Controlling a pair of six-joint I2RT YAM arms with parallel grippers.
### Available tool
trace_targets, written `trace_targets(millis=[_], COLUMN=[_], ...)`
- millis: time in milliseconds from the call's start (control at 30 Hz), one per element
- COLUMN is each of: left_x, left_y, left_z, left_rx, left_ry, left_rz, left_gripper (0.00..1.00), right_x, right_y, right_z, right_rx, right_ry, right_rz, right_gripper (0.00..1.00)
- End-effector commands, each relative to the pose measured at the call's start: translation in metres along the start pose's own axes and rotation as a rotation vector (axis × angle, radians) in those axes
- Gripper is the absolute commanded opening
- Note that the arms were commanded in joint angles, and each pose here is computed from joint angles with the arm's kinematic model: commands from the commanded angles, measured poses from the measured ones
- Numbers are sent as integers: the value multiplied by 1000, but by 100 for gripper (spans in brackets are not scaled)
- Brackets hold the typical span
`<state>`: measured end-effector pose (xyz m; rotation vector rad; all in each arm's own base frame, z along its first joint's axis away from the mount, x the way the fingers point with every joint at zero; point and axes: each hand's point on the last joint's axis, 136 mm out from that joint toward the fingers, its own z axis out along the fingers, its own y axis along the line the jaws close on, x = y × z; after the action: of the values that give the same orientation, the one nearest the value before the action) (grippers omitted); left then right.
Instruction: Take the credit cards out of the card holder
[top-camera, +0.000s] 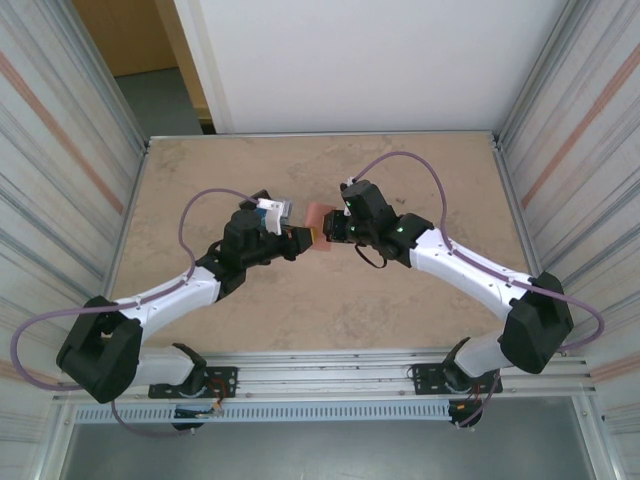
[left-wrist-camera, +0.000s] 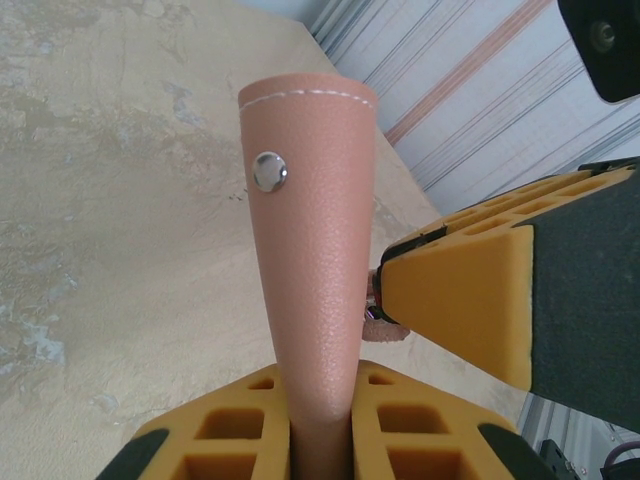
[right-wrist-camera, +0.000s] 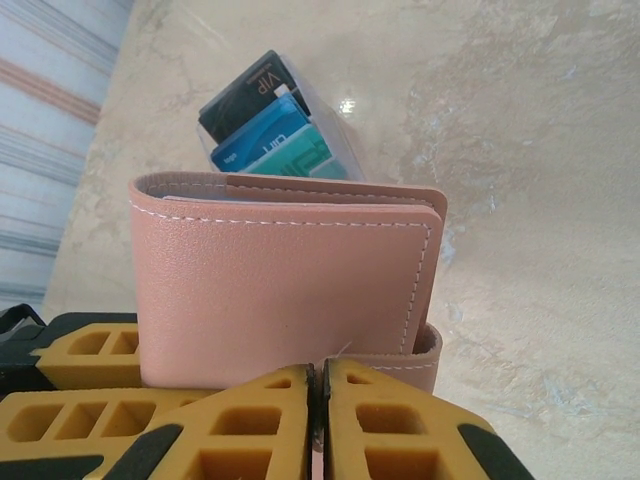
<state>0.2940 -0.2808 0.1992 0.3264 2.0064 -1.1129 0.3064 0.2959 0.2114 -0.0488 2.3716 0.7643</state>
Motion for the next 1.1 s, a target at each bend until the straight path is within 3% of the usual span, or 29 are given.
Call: trace_targets(millis=[0,400,767,1067], left_x=[-25,-25,-30,-38], left_y=[-24,-25,-29,-43], left_z=[-5,-8,-10,-21], left_rx=[69,66,78,172], left_ry=[-72,-76,-89,-94], left_rz=[32,29,29,10], left_gripper=[4,4,3,2], right_x=[0,-7,-9,-6], right_y=[-10,-20,-34,-39], right_z=[-6,-19,-32,-23], right_rx=[31,54,25,-98], right_ry=[-18,-63,-110,-110], right_rz=[15,11,30,54], right_gripper=[10,10,16,36])
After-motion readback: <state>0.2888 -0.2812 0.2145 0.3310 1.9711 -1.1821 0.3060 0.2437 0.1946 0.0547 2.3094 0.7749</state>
